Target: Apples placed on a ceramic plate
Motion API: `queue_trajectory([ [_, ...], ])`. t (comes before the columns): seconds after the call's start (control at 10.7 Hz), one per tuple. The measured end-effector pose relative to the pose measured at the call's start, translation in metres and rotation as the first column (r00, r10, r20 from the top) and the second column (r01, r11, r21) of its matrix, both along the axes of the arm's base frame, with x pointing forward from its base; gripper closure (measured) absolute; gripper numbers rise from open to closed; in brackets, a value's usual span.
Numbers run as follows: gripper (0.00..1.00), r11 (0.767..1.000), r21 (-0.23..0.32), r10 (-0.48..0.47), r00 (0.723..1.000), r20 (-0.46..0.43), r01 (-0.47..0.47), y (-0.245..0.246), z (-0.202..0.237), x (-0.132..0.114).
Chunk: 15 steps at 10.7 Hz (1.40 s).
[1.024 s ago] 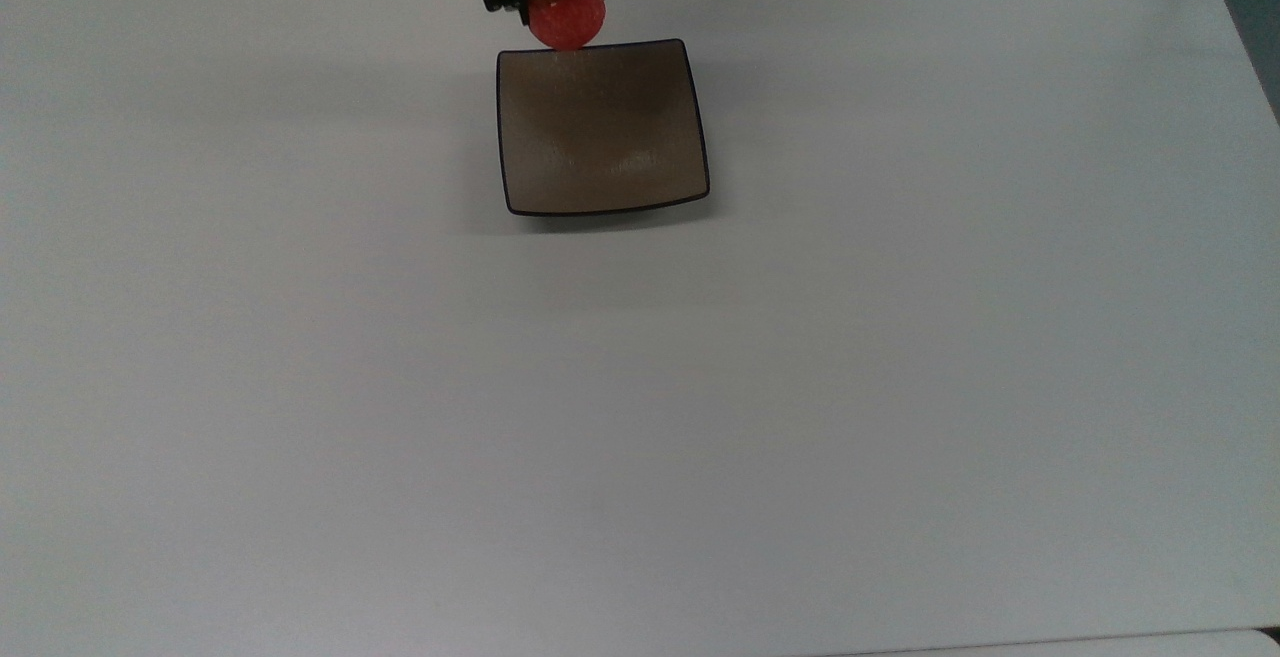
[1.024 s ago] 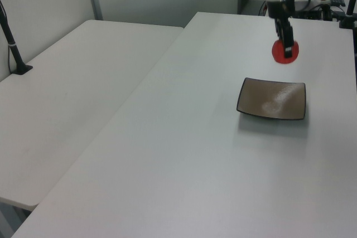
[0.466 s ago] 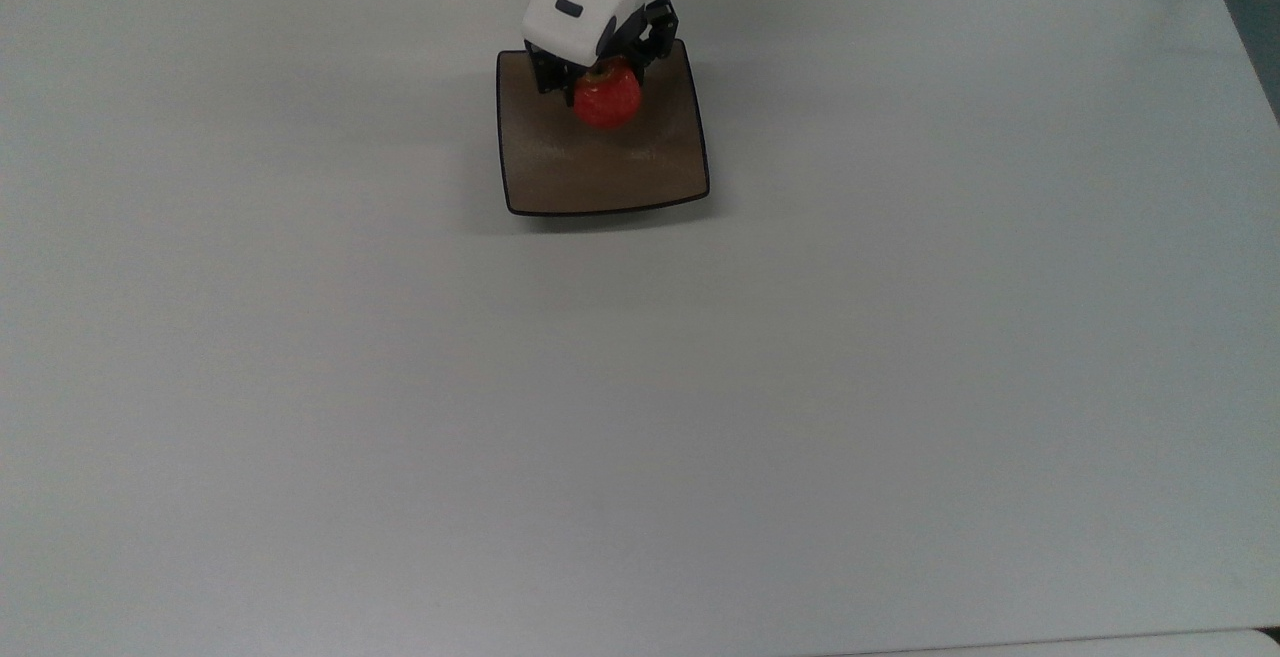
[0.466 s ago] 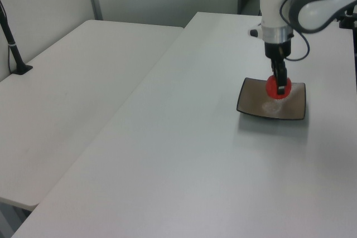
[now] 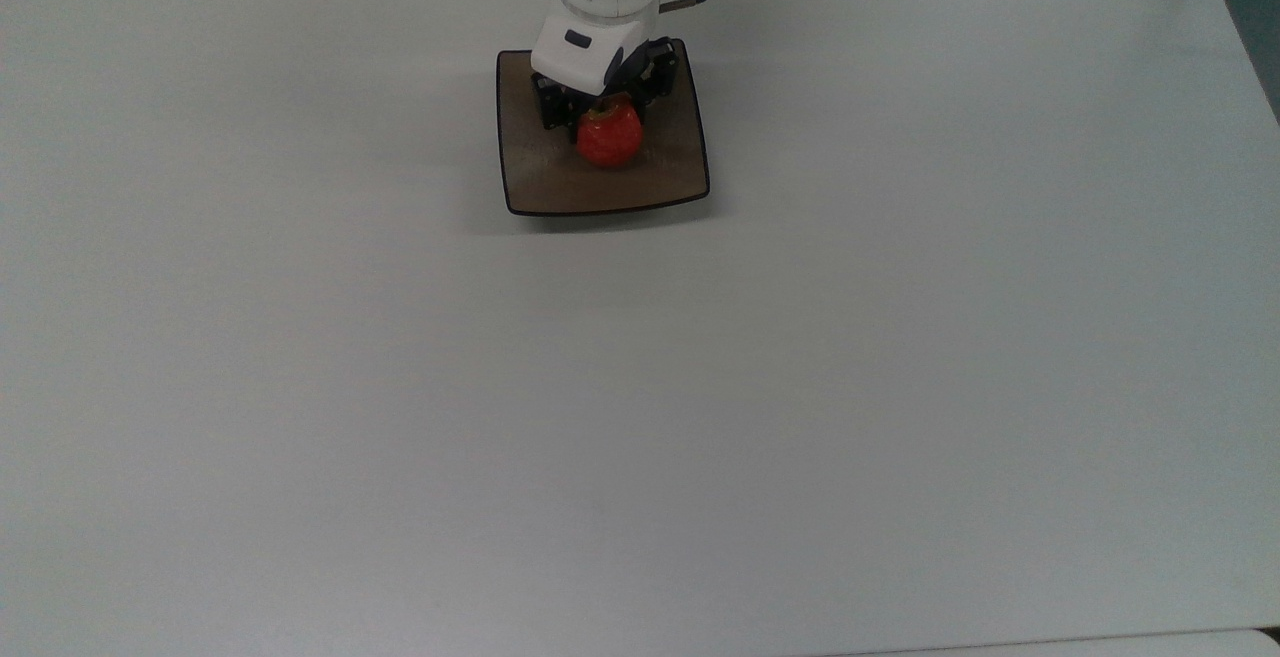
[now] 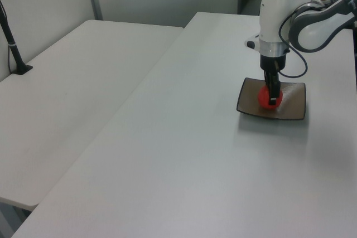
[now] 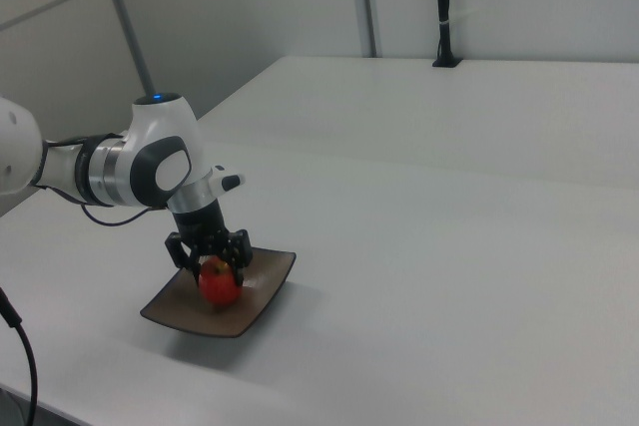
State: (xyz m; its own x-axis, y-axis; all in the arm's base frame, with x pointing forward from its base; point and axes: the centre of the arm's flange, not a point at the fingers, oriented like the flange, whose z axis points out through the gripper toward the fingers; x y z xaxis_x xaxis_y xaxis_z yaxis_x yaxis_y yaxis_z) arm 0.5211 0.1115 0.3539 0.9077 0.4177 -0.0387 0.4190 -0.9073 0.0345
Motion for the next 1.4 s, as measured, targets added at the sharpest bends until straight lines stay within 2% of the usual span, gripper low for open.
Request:
queue_trajectory([
  [0.47, 0.26, 1.000, -0.016, -0.003, 1.000, 0.003, 0.003, 0.001, -0.003, 0.001],
  [0.65, 0.20, 1.000, -0.018, -0.003, 1.000, 0.000, 0.003, 0.001, -0.005, 0.001],
  [0.74, 0.12, 1.000, -0.018, -0.003, 1.000, -0.001, 0.003, 0.001, -0.006, 0.001],
  [0.84, 0.00, 1.000, -0.019, -0.003, 1.000, -0.001, 0.003, 0.001, -0.006, 0.001],
  [1.02, 0.00, 1.000, -0.017, -0.004, 1.000, 0.006, 0.004, 0.001, -0.003, 0.003],
  [1.21, 0.00, 1.000, -0.025, -0.010, 1.000, -0.003, 0.010, 0.002, 0.032, 0.014],
  [1.4, 0.00, 0.999, -0.035, -0.027, 0.999, -0.018, 0.026, 0.002, 0.102, 0.026],
])
